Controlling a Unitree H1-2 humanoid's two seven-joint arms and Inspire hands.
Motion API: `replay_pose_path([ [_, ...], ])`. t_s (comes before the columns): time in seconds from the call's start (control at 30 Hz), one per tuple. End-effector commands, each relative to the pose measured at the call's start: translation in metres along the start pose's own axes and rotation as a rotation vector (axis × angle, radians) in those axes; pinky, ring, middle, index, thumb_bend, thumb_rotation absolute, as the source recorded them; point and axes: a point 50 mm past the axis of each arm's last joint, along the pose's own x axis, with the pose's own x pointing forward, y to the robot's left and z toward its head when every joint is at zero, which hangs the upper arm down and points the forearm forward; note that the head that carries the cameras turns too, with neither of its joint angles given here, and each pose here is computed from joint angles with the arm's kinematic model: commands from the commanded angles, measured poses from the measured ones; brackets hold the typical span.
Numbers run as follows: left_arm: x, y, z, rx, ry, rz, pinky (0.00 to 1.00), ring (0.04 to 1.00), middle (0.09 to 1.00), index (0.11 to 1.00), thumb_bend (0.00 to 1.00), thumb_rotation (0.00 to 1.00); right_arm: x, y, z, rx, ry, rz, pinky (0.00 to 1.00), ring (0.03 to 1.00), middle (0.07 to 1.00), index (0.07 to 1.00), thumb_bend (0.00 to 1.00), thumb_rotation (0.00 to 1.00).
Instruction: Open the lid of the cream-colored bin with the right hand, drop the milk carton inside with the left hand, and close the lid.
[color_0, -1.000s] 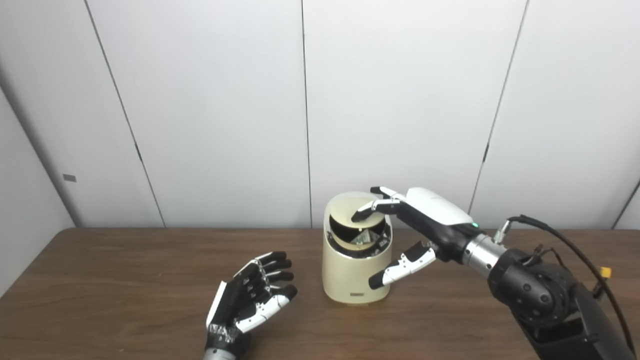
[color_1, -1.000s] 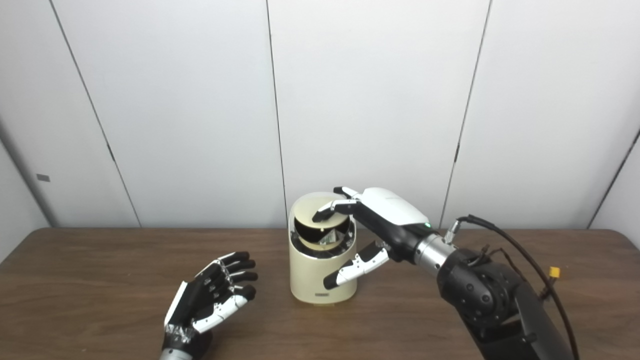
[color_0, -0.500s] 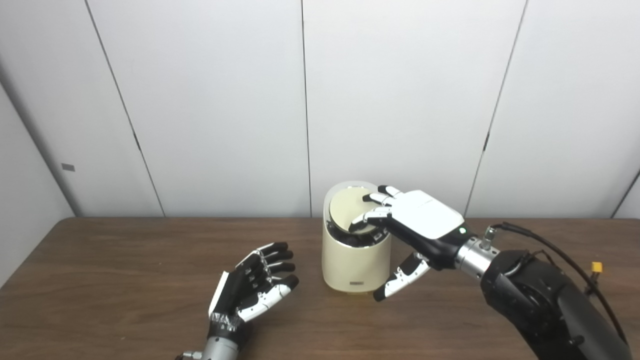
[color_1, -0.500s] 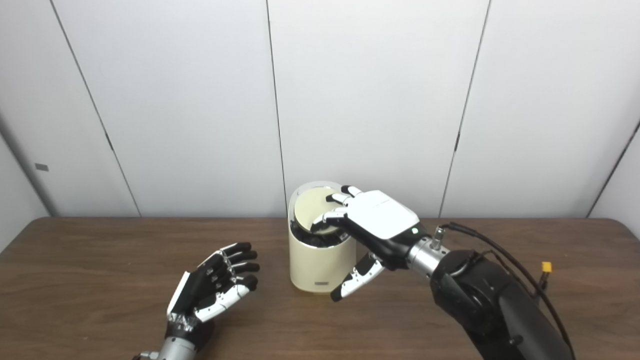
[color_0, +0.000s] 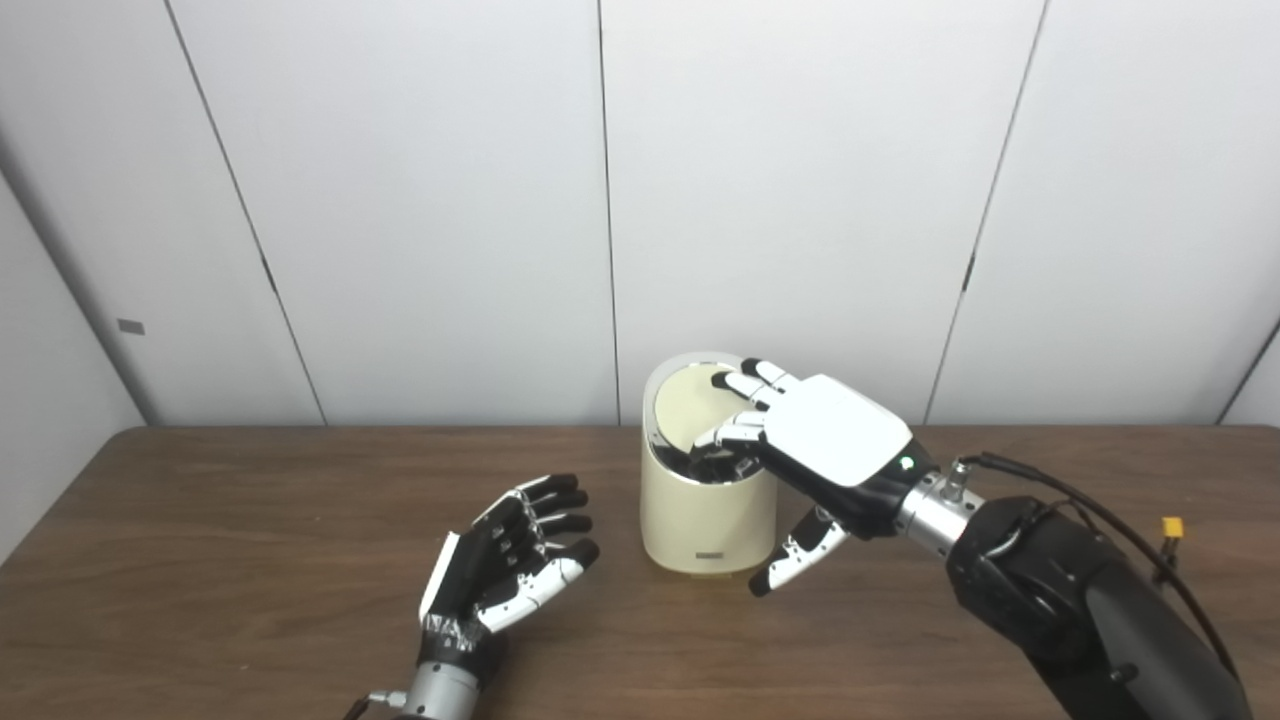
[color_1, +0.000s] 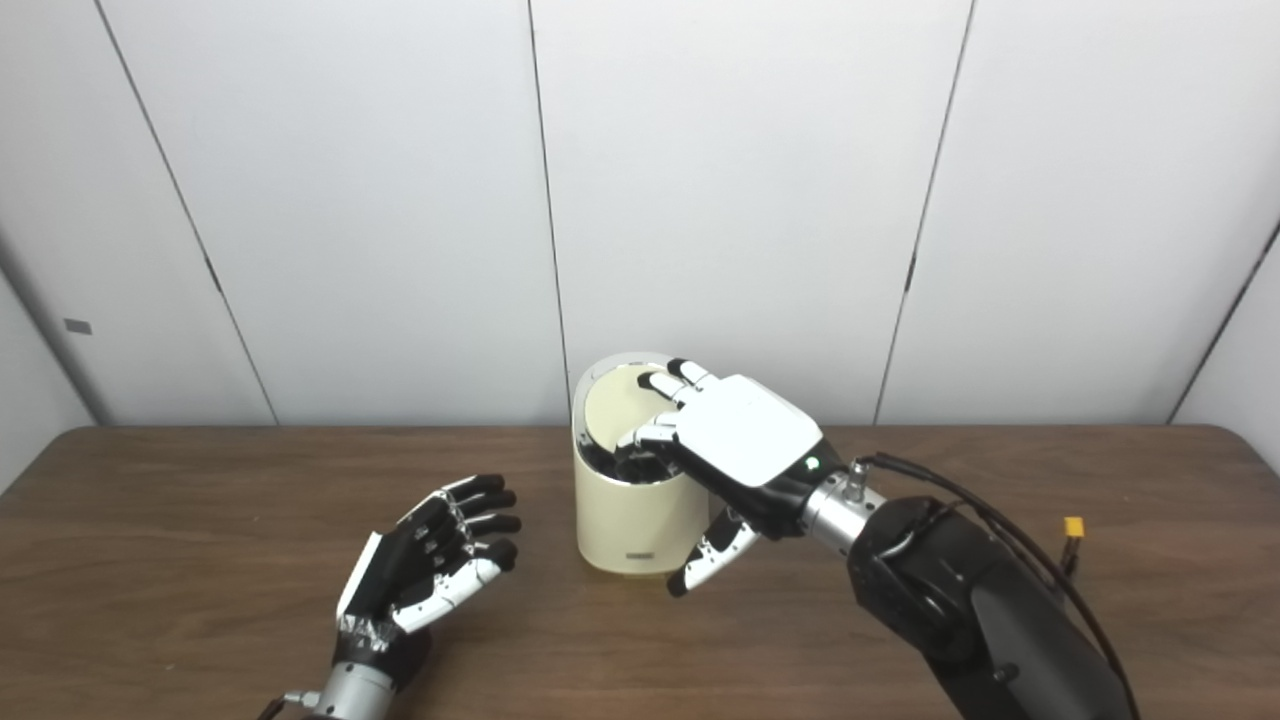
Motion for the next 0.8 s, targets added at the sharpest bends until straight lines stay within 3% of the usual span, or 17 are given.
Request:
replay_pose_path([
  [0.0,0.011,-0.006,0.019,0.005,-0.082,-0.023,0.51,0.676,0.733,0.758,0.70,0.15,0.005,-0.002,-0.004,-0.092,0.030,0.085,1.00,0.987,0.754,0.764,0.88,0.44],
  [0.1,0.011,-0.007,0.019,0.007,-0.081,-0.026,0.52,0.676,0.730,0.757,0.70,0.15,0.005,-0.001,-0.002,-0.094,0.051,0.144,1.00,0.999,0.770,0.776,0.88,0.48],
  [0.27,0.011,-0.005,0.019,0.002,-0.081,-0.028,0.52,0.679,0.732,0.756,0.69,0.14,0.002,-0.001,-0.004,-0.001,0.066,0.131,1.00,0.977,0.759,0.764,0.91,0.48],
  [0.5,0.011,-0.005,0.019,0.014,-0.081,-0.033,0.52,0.675,0.734,0.758,0.68,0.14,-0.004,-0.014,-0.010,0.168,0.095,-0.022,1.00,0.945,0.757,0.755,0.87,0.48],
  [0.77,0.012,-0.006,0.018,0.000,-0.077,-0.033,0.51,0.676,0.732,0.755,0.69,0.13,-0.012,-0.023,-0.012,0.280,0.172,-0.157,1.00,0.991,0.788,0.803,0.78,0.48],
])
